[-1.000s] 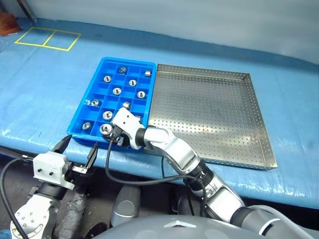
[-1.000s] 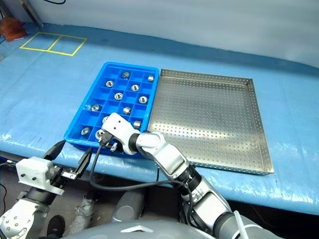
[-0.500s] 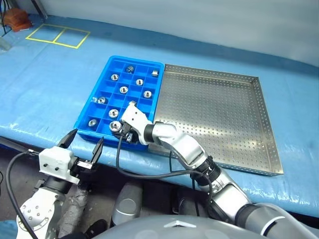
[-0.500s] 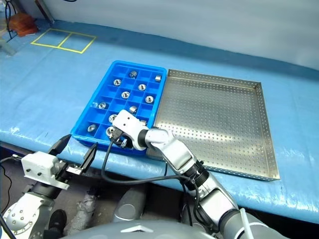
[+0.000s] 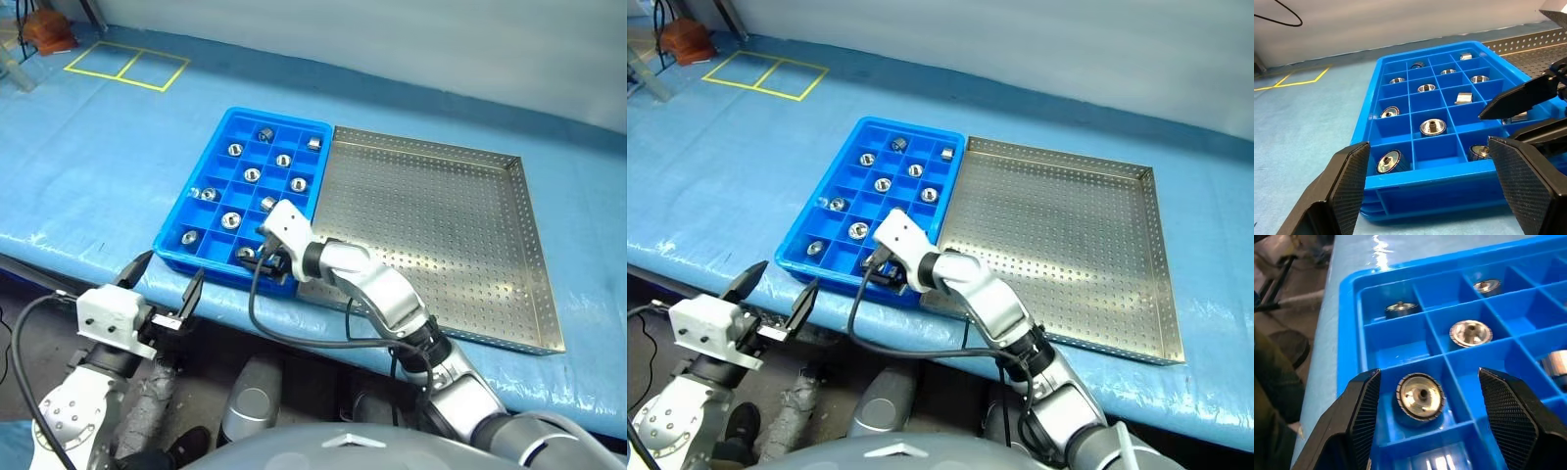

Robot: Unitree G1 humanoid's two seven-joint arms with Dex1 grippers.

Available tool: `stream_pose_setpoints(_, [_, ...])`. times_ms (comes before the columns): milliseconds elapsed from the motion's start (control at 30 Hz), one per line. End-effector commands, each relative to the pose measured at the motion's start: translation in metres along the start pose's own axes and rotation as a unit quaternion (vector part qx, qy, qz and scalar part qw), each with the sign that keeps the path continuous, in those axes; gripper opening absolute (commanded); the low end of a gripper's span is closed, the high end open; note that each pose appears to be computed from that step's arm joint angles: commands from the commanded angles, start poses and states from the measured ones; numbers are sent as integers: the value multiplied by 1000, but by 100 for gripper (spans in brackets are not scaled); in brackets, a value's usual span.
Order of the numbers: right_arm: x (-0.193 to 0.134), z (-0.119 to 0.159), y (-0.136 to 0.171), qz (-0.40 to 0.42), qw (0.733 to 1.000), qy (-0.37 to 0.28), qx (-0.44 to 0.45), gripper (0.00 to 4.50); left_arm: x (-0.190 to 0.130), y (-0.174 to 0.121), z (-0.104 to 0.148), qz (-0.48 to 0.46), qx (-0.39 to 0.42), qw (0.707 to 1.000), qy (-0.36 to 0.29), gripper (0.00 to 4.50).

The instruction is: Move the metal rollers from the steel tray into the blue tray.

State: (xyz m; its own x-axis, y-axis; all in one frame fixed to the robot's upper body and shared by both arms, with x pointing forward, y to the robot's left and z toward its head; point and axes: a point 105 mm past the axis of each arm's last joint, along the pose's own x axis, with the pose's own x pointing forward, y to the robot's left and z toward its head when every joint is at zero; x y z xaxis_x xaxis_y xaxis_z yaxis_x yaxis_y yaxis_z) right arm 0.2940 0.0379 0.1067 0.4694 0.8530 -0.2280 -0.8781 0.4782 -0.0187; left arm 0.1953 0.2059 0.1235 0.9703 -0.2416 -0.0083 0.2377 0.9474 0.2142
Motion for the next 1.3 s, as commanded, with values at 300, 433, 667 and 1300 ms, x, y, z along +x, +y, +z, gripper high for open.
stream_pose_setpoints(300, [-71, 19, -23, -137, 983, -121, 16, 336, 27, 12, 23, -29, 20, 999, -32, 424])
stream_pose_setpoints(433, [-96, 6, -35, -223, 967, -120, 34, 336, 50, 5, 28, -59, 23, 997, -47, 424])
stream_pose_setpoints(667, [-140, -10, -45, -338, 932, -120, 49, 336, 75, -7, 30, -102, 26, 993, -61, 424])
stream_pose_setpoints(1300, [-174, -20, -43, -442, 890, -106, 37, 336, 115, -35, 23, -143, 6, 987, -67, 424])
